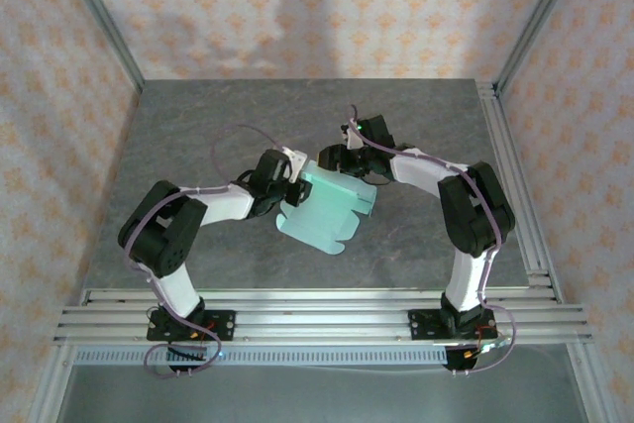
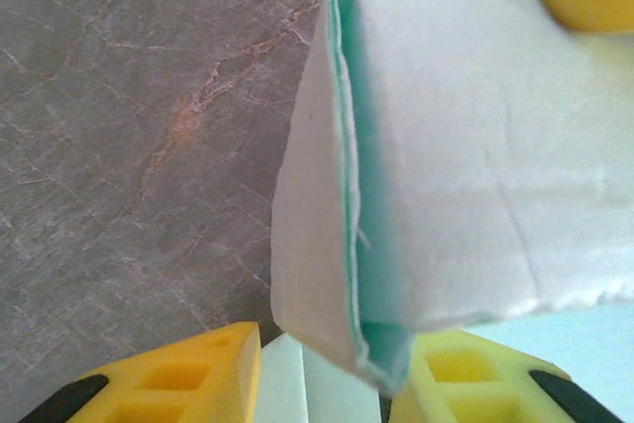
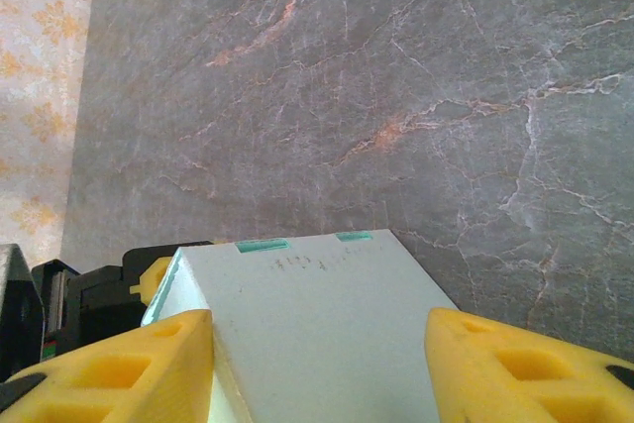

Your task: Fold the paper box

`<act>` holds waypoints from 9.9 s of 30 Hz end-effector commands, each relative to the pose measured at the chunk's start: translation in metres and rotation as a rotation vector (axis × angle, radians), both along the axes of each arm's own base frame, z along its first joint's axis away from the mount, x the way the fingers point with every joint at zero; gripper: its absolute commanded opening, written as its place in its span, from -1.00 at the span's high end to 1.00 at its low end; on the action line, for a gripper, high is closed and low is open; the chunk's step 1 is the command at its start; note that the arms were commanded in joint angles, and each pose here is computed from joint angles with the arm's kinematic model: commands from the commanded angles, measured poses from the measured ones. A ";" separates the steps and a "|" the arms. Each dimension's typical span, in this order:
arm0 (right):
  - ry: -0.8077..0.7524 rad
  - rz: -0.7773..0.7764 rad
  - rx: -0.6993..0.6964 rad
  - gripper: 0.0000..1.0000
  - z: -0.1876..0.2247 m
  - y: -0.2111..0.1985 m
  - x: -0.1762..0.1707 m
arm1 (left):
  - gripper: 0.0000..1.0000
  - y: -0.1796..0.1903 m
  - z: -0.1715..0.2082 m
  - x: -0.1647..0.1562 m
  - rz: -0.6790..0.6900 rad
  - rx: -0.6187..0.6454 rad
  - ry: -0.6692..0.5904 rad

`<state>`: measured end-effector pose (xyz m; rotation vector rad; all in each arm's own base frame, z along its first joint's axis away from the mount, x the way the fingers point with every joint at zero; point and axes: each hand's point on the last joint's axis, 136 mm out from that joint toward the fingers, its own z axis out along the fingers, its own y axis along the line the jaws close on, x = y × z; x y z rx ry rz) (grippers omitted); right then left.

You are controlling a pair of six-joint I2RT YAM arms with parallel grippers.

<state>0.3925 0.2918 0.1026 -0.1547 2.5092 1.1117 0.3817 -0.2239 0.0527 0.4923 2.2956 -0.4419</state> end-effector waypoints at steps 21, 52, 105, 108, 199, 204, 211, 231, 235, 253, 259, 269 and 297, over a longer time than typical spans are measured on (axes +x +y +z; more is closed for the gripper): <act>0.205 -0.058 -0.036 -0.10 -0.055 -0.016 -0.023 | 0.68 0.002 0.002 0.034 0.094 -0.009 -0.125; 0.191 0.016 0.144 -0.39 -0.041 0.012 -0.025 | 1.00 -0.010 0.019 0.019 0.020 -0.092 -0.120; 0.233 -0.090 0.108 -0.11 -0.063 0.000 -0.024 | 0.55 0.001 0.022 0.024 0.098 -0.146 -0.140; 0.236 -0.094 0.123 -0.10 -0.060 0.000 -0.021 | 0.55 0.003 0.020 0.023 0.102 -0.144 -0.146; -0.477 -0.748 0.243 -0.47 0.138 -0.163 -0.029 | 1.00 0.047 0.072 0.057 0.381 -0.525 -0.073; -0.418 -0.758 0.320 -0.42 0.126 -0.165 -0.031 | 1.00 0.047 0.098 0.059 0.403 -0.614 -0.093; -0.360 -0.658 0.434 -0.41 0.122 -0.140 -0.026 | 1.00 0.037 0.126 0.058 0.360 -0.740 -0.096; -0.304 -0.444 0.736 -0.21 0.174 -0.076 -0.018 | 1.00 0.013 0.152 0.055 0.217 -0.861 -0.085; -0.292 -0.408 0.738 -0.15 0.176 -0.061 -0.021 | 1.00 0.011 0.153 0.055 0.209 -0.856 -0.086; -0.334 -0.393 0.783 -0.17 0.188 -0.058 -0.027 | 1.00 0.011 0.142 0.054 0.215 -0.813 -0.085; -0.308 -0.372 0.783 -0.15 0.184 -0.053 -0.026 | 1.00 0.011 0.140 0.054 0.204 -0.785 -0.088; -0.233 -0.351 0.650 0.19 0.163 -0.039 -0.021 | 1.00 0.012 0.132 0.051 0.199 -0.749 -0.086; -0.178 -0.432 0.487 0.97 0.128 -0.052 -0.018 | 1.00 0.023 0.121 0.053 0.253 -0.670 -0.095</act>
